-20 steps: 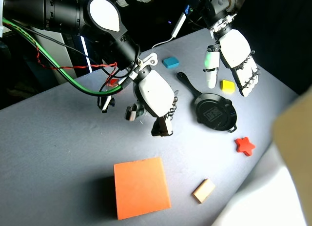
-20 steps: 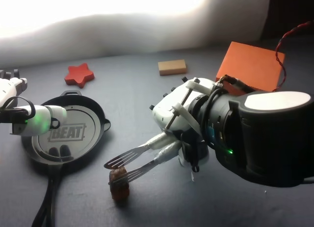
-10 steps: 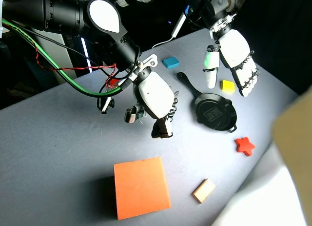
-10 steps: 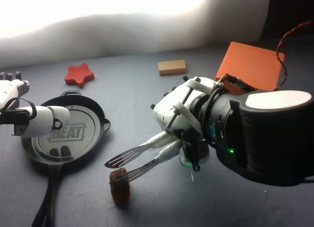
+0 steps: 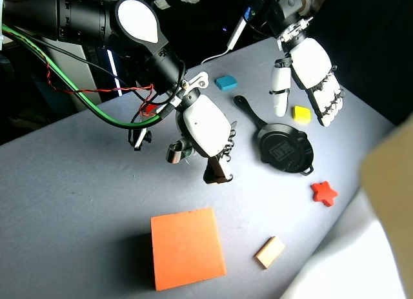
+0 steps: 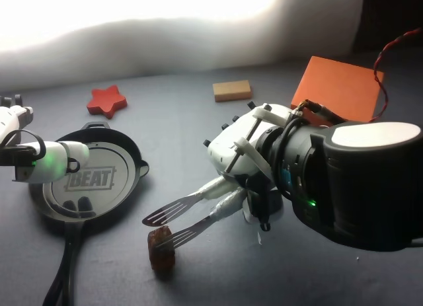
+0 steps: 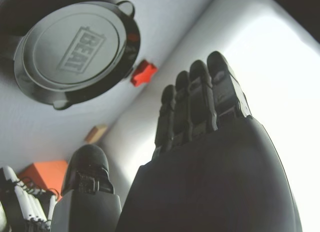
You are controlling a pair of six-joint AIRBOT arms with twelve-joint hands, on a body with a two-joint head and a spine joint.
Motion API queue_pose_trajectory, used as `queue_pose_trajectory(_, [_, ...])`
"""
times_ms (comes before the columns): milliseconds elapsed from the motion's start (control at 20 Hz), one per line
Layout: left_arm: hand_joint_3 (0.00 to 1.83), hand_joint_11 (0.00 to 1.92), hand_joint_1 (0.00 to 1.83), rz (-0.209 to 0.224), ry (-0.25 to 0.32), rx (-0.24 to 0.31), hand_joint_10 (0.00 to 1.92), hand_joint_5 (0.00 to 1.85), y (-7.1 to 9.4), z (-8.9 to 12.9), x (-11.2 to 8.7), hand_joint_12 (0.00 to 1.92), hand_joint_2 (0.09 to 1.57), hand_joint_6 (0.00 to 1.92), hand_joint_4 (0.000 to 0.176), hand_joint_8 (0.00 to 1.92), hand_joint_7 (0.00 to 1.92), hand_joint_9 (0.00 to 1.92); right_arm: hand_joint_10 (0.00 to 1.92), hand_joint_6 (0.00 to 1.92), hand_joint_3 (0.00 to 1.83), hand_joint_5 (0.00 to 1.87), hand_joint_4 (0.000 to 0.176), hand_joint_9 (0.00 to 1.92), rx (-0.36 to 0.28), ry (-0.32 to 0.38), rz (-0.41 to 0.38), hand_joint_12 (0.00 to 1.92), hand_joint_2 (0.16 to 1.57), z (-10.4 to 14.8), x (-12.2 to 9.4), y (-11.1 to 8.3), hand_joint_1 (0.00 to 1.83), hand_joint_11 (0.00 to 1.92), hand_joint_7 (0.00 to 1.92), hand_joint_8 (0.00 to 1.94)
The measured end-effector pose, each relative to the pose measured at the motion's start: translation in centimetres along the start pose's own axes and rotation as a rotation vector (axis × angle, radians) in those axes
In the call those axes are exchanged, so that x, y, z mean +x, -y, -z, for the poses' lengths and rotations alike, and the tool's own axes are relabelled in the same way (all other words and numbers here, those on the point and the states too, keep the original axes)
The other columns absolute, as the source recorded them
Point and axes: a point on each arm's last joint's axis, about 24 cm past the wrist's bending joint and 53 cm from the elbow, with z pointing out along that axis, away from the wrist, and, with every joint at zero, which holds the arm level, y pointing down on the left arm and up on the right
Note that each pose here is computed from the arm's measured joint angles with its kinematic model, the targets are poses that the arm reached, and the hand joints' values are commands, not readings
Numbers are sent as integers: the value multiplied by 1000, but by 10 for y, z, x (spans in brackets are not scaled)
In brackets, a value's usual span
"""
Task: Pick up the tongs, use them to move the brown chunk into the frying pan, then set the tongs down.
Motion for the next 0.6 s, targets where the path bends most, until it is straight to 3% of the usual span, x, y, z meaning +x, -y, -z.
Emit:
queue_pose_trajectory(350, [0,0,0,0,2,-2,3,101,0,0,-1,195,1194,2,0,3,107,101,67,8,0,799,0,799,-4,19,-1,1399,1103,2,-9,-2,1005,232,851,7])
queue_pose_trajectory(600, [3,0,0,0,2,-2,4,87,0,0,0,256,1208,3,0,2,124,124,65,7,0,797,0,799,-6,8,-2,1398,1116,1,-5,-3,983,238,851,5])
